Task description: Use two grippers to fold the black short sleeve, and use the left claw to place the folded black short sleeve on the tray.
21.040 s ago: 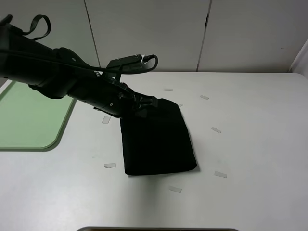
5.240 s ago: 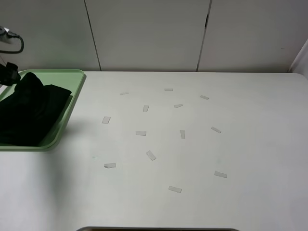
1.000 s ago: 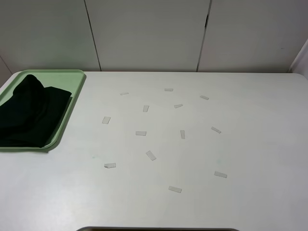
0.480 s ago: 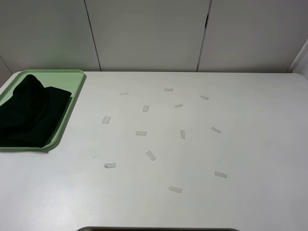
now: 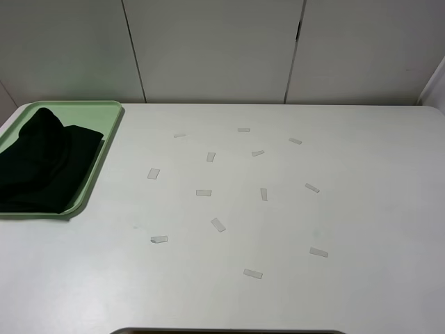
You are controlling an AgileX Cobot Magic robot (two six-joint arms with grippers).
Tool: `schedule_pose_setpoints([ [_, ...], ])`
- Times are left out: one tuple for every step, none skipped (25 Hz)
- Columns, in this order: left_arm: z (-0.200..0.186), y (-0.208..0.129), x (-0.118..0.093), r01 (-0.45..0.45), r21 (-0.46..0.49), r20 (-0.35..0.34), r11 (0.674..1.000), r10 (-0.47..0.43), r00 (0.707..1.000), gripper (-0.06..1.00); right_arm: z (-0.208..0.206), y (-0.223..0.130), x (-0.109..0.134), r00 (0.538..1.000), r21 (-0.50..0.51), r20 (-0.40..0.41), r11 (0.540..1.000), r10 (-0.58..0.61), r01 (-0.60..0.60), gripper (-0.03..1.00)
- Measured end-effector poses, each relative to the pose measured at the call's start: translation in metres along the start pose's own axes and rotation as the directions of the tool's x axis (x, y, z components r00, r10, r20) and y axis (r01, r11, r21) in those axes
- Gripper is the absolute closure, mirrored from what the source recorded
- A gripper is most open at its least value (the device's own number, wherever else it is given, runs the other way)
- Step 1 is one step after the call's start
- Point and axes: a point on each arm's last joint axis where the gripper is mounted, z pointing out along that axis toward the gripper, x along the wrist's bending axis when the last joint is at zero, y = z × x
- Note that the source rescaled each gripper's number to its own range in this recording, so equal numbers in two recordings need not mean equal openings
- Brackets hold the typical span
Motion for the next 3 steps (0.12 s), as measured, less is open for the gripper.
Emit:
schedule_pose_setpoints([
  [0.0, 0.0, 0.0, 0.0, 0.0, 0.0, 1.0, 0.0, 1.0, -0.05, 0.0, 0.0, 0.0, 1.0, 0.0, 0.0, 1.0, 0.0, 0.0, -0.03],
  [0.0, 0.0, 0.0, 0.0, 0.0, 0.0, 1.0, 0.0, 1.0, -0.05, 0.0, 0.0, 0.0, 1.0, 0.0, 0.0, 1.0, 0.0, 0.0, -0.03],
  [0.0, 0.0, 0.0001, 0.0, 0.0, -0.001, 1.0, 0.0, 1.0, -0.05, 0.0, 0.0, 0.0, 1.0, 0.0, 0.0, 1.0, 0.0, 0.0, -0.03],
])
